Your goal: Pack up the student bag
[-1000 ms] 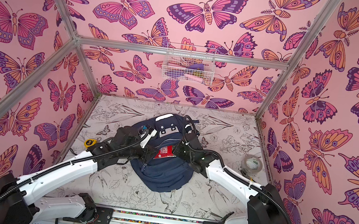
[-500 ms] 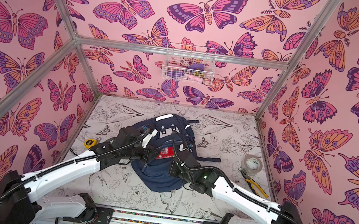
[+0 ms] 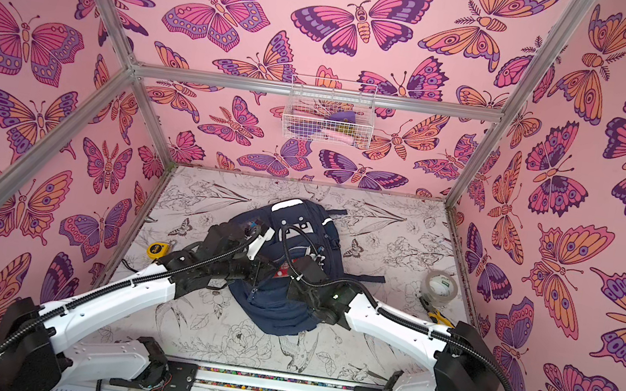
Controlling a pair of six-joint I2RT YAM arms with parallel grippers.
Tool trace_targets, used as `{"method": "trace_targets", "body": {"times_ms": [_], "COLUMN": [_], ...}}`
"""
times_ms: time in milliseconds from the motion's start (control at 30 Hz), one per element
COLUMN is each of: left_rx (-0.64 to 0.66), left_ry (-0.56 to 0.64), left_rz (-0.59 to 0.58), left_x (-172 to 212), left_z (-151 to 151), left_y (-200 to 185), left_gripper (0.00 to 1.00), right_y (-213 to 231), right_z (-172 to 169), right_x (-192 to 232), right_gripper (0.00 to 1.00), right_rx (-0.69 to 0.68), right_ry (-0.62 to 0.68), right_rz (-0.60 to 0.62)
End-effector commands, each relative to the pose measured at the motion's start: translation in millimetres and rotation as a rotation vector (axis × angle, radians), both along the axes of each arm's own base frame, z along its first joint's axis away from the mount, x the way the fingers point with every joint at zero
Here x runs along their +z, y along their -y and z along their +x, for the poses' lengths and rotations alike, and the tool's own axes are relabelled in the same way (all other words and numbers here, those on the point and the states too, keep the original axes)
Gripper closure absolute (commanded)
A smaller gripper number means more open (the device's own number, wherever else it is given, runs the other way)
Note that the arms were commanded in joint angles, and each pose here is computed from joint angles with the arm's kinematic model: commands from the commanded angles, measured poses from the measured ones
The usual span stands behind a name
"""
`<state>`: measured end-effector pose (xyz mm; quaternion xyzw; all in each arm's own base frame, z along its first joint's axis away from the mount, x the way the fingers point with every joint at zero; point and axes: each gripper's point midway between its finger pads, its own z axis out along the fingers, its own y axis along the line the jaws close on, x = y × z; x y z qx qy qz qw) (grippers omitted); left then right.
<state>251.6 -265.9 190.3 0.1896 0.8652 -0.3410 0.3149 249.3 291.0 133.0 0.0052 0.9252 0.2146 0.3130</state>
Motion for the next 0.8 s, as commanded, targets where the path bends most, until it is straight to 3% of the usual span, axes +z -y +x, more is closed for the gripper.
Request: {"method": "trace_targets", "body": {"times_ms": [0, 33, 133, 200, 300, 467, 600, 767], "left_rx": [-0.019, -0.024, 0.001, 0.089, 0.241, 0.476, 0.492, 0.482], "left_ry": [-0.008, -0.016, -0.059, -0.08, -0.133, -0.336, -0.495, -0.545], "left_rz": [-0.022, -0.026, -0.026, -0.016, -0.052, -0.133, -0.25, -0.441], "left_x": [0.3, -0.1, -4.9, -8.4, -8.0, -34.0, -60.5, -62.1], "left_z": [-8.2, -9.4, -11.6, -8.8, -7.8, -17.1, -26.1, -15.2], "left_y": [-1.0, -0.4, -3.3, -17.2, -47.8, -96.4, -89.6, -72.6], "left_gripper": [1.0, 1.0, 0.6, 0.44, 0.28, 0.25, 0.28, 0.33], "right_y": [1.2, 2.9, 3.3, 5.5, 12.5, 36.7, 40.6, 23.6], "right_z": [10.0, 9.2, 2.8, -3.7, -15.9, -37.0, -54.0, -67.4], "right_x": [18.1, 17.6, 15.8, 16.2, 18.7, 16.7, 17.3, 22.6], "right_gripper": [0.92, 0.9, 0.83, 0.76, 0.65, 0.6, 0.59, 0.59], "right_rx": [-0.022, -0.023, 0.01, 0.021, 0.026, -0.01, 0.006, 0.058], "right_ry": [0.052, 0.048, 0.026, 0.021, 0.031, 0.022, 0.029, 0.048], "right_rz": [0.007, 0.002, -0.016, -0.025, -0.044, -0.109, -0.131, -0.178]}}
